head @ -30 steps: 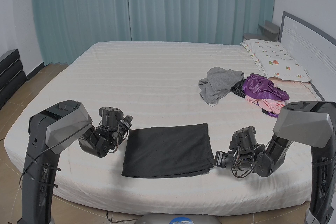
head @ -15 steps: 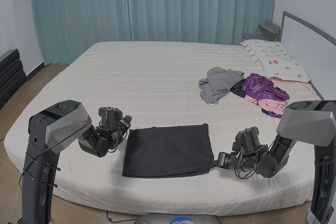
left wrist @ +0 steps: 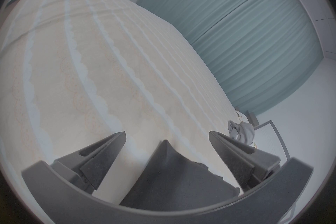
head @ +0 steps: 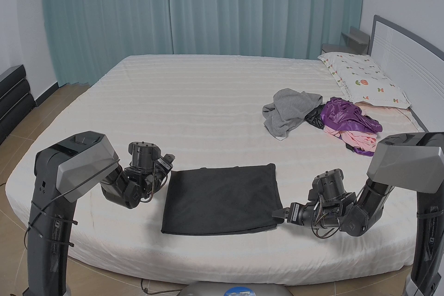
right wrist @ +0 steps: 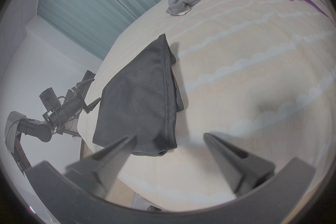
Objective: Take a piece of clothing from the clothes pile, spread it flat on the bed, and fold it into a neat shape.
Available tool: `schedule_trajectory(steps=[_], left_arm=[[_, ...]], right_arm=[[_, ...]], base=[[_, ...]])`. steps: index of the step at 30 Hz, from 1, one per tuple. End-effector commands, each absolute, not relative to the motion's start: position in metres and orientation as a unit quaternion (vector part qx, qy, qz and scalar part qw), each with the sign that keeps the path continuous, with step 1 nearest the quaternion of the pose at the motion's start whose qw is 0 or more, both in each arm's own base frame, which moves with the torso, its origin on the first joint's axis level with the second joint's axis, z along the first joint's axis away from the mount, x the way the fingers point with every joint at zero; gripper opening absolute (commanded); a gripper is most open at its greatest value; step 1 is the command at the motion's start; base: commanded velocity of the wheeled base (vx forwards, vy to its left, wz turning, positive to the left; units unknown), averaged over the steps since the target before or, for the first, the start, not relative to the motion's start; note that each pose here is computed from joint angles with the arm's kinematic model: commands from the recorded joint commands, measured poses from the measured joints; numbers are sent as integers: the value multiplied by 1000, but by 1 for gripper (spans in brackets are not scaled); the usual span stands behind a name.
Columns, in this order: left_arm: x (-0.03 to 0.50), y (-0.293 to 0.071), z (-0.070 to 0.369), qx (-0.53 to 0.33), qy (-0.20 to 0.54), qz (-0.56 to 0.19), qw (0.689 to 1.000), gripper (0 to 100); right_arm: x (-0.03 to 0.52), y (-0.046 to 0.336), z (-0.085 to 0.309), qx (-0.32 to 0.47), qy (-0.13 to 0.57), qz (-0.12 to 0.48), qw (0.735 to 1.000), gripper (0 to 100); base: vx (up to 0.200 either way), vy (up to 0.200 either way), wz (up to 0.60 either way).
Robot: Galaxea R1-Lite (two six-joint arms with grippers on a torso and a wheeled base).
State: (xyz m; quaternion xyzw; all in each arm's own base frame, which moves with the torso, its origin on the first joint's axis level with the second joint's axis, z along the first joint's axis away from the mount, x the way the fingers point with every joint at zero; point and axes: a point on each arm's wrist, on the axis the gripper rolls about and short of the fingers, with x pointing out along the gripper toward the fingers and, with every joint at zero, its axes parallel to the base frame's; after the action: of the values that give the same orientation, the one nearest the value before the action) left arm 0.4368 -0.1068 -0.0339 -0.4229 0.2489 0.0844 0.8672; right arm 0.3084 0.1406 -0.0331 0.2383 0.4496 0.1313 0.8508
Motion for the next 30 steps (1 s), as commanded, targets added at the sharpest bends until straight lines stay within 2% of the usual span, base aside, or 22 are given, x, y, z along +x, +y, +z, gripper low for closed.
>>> schedule_trajectory(steps=[1,6,9,12,23,30], left_arm=[[426,-101,-21,-432,263,65,860,100],[409,-95,-14,-439,291,23,850,100],[402,-94,-19,-416,300,14,858,100],[392,-96,-26,-381,321,-1,867,100],[376,-101,-39,-330,357,-20,874,100],[372,-112,-42,-322,343,-43,881,100]], right_arm=[[309,135,-28,247,444,126,852,100],[318,120,-16,288,418,107,855,100],[331,105,-15,332,394,83,853,100],[336,94,-12,356,386,83,847,100],[340,84,-17,365,386,74,844,100],[341,84,-21,366,389,72,842,100]], base=[[0,0,0],[0,0,0],[0,0,0],[0,0,0],[0,0,0],[0,0,0]])
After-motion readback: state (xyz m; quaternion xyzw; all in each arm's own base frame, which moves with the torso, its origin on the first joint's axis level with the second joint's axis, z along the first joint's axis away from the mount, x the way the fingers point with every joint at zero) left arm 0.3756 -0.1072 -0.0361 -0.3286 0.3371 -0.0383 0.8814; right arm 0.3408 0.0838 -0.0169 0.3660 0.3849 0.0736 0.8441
